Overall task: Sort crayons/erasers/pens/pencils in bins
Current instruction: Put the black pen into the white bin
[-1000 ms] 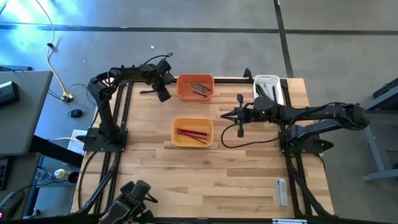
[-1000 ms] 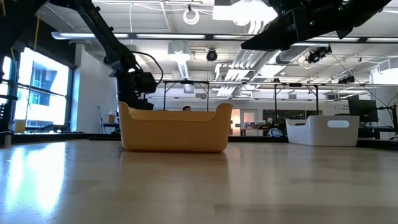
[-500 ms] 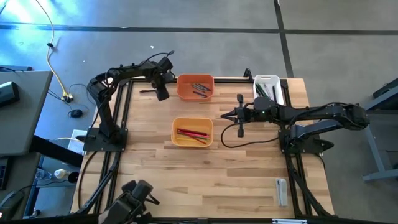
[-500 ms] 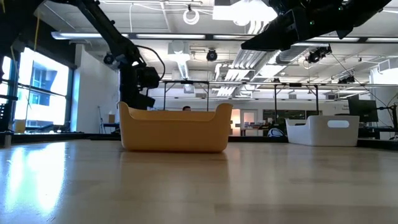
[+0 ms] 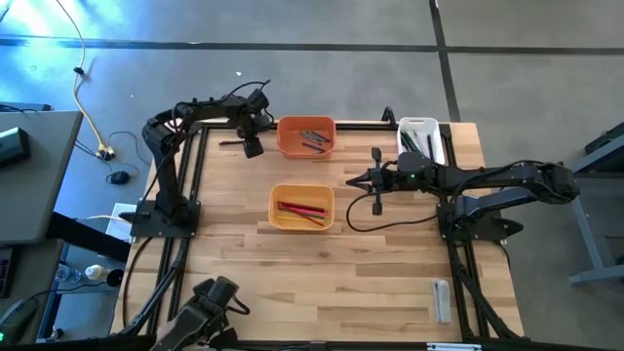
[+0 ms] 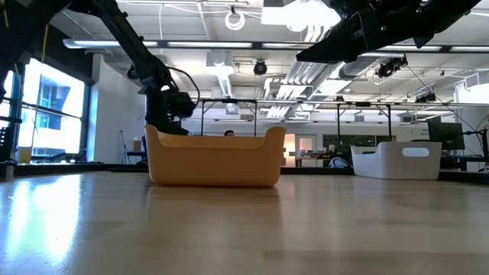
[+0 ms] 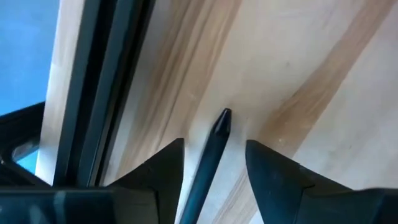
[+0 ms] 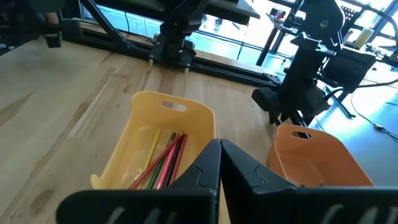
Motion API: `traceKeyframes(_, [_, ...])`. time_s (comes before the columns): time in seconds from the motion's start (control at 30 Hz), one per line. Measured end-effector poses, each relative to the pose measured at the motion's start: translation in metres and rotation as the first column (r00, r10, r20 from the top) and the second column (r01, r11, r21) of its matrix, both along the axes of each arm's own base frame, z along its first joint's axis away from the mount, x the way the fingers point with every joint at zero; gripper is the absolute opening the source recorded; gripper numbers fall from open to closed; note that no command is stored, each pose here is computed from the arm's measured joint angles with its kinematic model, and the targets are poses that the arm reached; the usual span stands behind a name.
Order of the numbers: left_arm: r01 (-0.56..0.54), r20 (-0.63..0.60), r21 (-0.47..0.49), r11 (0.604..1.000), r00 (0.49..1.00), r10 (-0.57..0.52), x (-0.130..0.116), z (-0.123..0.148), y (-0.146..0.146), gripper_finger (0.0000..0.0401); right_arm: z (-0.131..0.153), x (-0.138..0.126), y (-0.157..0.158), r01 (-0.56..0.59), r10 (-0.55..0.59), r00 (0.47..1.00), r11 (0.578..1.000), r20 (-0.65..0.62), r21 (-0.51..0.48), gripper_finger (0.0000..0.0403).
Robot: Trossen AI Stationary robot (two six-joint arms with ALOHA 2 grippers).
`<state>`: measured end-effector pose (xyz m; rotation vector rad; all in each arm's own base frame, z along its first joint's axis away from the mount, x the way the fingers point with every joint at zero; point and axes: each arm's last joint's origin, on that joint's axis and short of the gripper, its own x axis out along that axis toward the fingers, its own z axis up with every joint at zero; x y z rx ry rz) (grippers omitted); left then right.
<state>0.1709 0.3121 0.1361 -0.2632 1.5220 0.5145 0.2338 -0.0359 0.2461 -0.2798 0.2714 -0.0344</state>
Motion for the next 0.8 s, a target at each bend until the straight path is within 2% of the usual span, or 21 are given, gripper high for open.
traceKeyframes(0.13, [0.029,0.0,-0.02,0.999,1.0,-0.029,0.001,-0.002,0.0,0.0129,0.0,0.0,0.0,0.0,0.0,1.0,1.0,0.0,0.0,0.0])
traceKeyframes(0.33, [0.078,0.025,-0.065,0.995,0.997,-0.076,0.008,-0.004,-0.006,0.0055,0.0,0.0,0.0,0.0,0.0,1.0,1.0,0.001,0.0,0.0])
traceKeyframes(0.47, [0.099,-0.049,-0.076,0.992,0.994,-0.103,0.015,-0.002,-0.014,0.0015,0.0,0.0,0.0,0.005,-0.005,1.0,1.0,0.002,0.017,0.0])
traceKeyframes(0.63, [0.078,-0.106,-0.16,0.984,0.99,-0.096,0.016,0.005,-0.028,0.0012,0.0,0.0,0.0,0.009,-0.009,1.0,0.999,-0.002,0.032,0.0])
traceKeyframes(0.8, [0.088,0.013,-0.122,0.989,0.996,-0.087,0.024,0.031,-0.036,0.0011,0.0,0.0,0.0,0.014,-0.014,1.0,0.999,-0.001,0.051,0.0])
